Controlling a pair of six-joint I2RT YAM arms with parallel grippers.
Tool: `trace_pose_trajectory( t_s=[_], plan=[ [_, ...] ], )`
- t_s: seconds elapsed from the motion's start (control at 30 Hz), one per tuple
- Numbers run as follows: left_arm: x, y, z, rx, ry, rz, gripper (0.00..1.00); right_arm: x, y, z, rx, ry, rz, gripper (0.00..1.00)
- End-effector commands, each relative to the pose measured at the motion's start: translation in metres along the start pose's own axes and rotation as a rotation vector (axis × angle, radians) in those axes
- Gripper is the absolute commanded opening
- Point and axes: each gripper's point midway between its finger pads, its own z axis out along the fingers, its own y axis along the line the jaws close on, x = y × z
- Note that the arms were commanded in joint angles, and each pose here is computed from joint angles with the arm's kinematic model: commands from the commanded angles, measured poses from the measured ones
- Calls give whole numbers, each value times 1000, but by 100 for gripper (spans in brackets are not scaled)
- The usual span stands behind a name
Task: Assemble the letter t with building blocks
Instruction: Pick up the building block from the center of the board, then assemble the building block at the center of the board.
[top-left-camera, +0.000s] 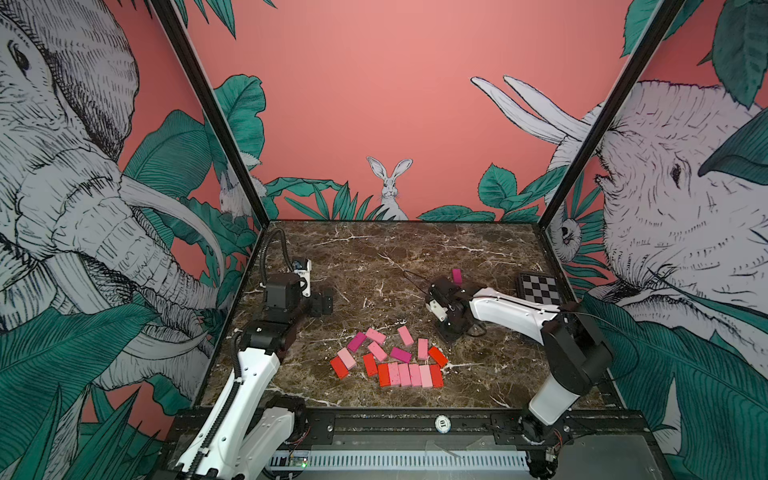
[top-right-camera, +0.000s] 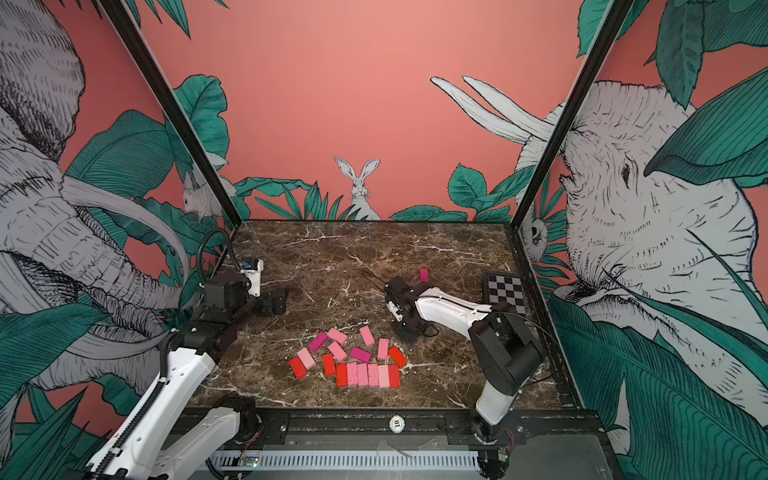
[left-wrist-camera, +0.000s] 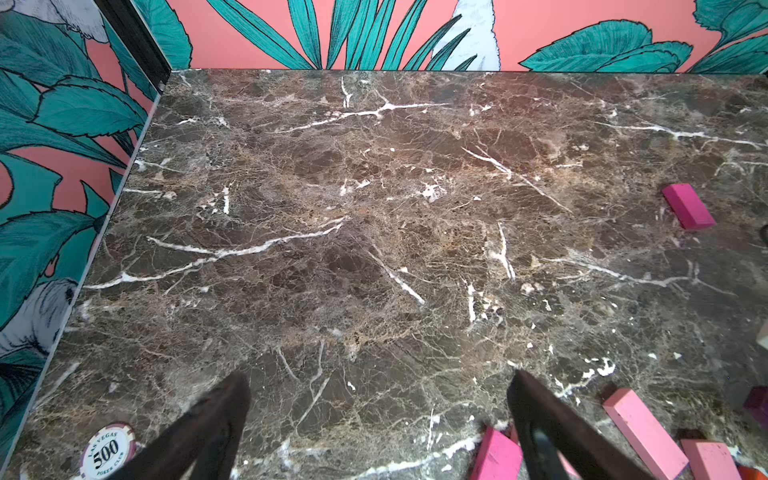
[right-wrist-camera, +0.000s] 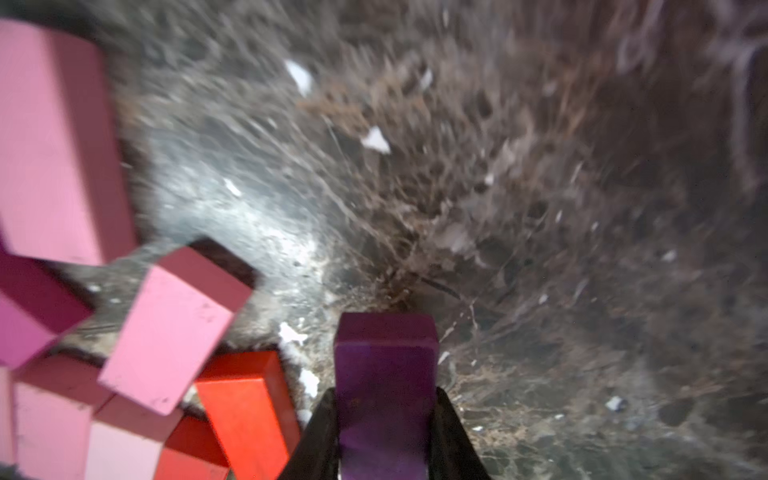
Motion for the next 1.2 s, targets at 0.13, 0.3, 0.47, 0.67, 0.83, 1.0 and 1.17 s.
trace_pose_trajectory(
  t_s=[0.13,0.3,0.47,0.67,0.83,1.0,1.17],
  plan=[
    [4,0,-2,3,-2,-14,99,-37,1,-36,-15,-23,-264,10],
    [0,0,-6,4,-20,-8,99,-52,-9,-58,-28,-61,-456,5],
    [-1,1,-9,0,-36,-8,99,-59,-25,-72,22,-89,-720,1],
    [-2,1,-11,0,-52,-4,99,-75,-47,-80,29,-133,-898,0],
    [-3,0,-13,3,-62,-1,99,-79,-58,-80,-26,-109,-1016,0],
    [-4,1,-14,1,-69,0,99,-92,-72,-74,-41,-68,-1058,0],
    [-4,1,-14,-1,-71,2,99,-110,-87,-65,-28,-49,-1082,0]
  ],
)
